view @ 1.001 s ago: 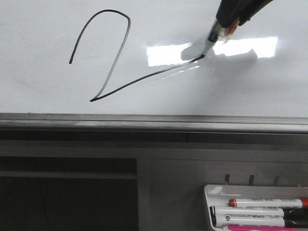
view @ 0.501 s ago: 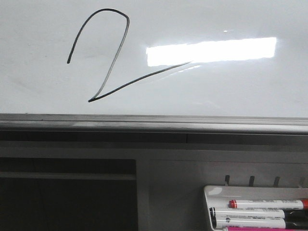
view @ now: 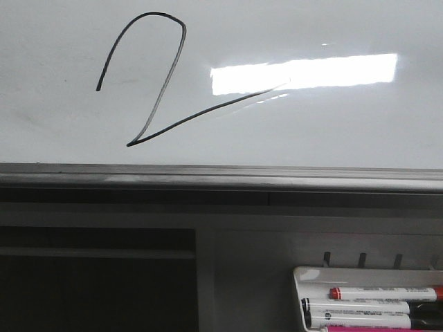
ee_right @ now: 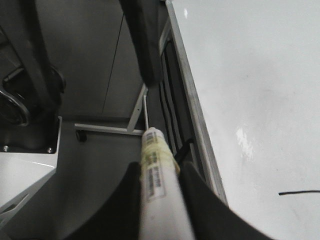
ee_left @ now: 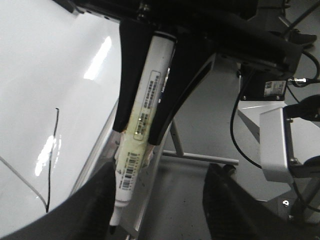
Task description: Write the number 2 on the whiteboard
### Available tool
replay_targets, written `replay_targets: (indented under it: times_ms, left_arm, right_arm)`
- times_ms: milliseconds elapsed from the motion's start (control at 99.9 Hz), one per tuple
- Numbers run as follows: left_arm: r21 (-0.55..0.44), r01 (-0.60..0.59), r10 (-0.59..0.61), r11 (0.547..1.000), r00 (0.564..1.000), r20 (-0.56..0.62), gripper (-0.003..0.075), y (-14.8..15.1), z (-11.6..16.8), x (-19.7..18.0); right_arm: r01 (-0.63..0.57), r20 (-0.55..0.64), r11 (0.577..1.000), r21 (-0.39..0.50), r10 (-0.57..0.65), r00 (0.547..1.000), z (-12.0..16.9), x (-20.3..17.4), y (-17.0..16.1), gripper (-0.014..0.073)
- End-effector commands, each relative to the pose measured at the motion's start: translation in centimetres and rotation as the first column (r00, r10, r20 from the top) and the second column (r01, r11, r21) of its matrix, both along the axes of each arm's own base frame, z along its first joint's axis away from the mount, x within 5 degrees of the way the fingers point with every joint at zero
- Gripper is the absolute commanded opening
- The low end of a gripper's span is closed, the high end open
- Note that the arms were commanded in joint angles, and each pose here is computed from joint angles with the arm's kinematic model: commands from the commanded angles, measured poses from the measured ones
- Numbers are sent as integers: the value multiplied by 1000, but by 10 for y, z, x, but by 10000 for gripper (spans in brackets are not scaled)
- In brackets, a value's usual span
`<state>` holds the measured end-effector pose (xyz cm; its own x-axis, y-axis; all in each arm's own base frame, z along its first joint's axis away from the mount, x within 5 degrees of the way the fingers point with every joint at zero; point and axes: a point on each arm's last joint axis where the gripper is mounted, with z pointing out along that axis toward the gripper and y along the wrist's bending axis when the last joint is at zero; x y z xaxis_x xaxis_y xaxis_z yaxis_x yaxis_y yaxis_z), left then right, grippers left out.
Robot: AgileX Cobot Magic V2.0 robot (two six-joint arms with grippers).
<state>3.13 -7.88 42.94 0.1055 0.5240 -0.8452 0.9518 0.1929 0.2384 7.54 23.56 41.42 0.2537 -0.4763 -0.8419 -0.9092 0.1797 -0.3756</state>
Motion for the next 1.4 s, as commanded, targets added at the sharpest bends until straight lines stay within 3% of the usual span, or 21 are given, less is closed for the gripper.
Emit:
replay_targets:
  times_ms: [0, 260, 461, 661, 861, 971, 1072, 1192, 1262, 1392]
  left_arm:
    - [-65, 27, -27, 998, 1000, 2, 366, -6, 11, 2]
    - [-51, 22, -23, 998, 999, -24, 355, -12, 9, 11]
    - [-32, 20, -22, 999, 998, -55, 219, -18, 6, 21]
    - [-41, 11, -13, 999, 999, -49, 134, -19, 6, 23]
    - [-53, 1, -3, 999, 999, -40, -20, -20, 7, 24]
    - [-55, 0, -2, 998, 999, -44, -20, -20, 7, 24]
    - [-58, -2, -1, 998, 999, -49, -20, -20, 8, 24]
    - [-60, -4, 1, 998, 999, -49, -20, -20, 8, 24]
    - [-62, -24, 20, 998, 998, -60, -20, -19, 7, 25]
    - [-64, -94, 89, 993, 994, -70, -20, -16, 4, 29]
  right_arm:
    - [-45, 60, 989, 142, 37, 998, 24, -7, -1, -78]
    - [-80, 56, 982, 169, 71, 996, 26, -15, 2, -78]
    - [-84, 53, 981, 173, 76, 996, 26, -16, 2, -78]
    - [-83, 46, 982, 169, 76, 996, 25, -16, 2, -78]
    - [-83, 46, 982, 168, 76, 996, 25, -16, 2, -78]
    - [-82, 46, 983, 167, 76, 996, 25, -16, 2, -72]
    - [-81, 44, 983, 163, 75, 996, 25, -16, 2, 34]
    - [-72, 60, 987, 143, 64, 996, 24, -14, 0, 307]
    - [-66, 85, 989, 136, 55, 995, 27, -14, -7, 414]
    - [-40, 108, 987, 157, 23, 994, 38, -13, -28, 439]
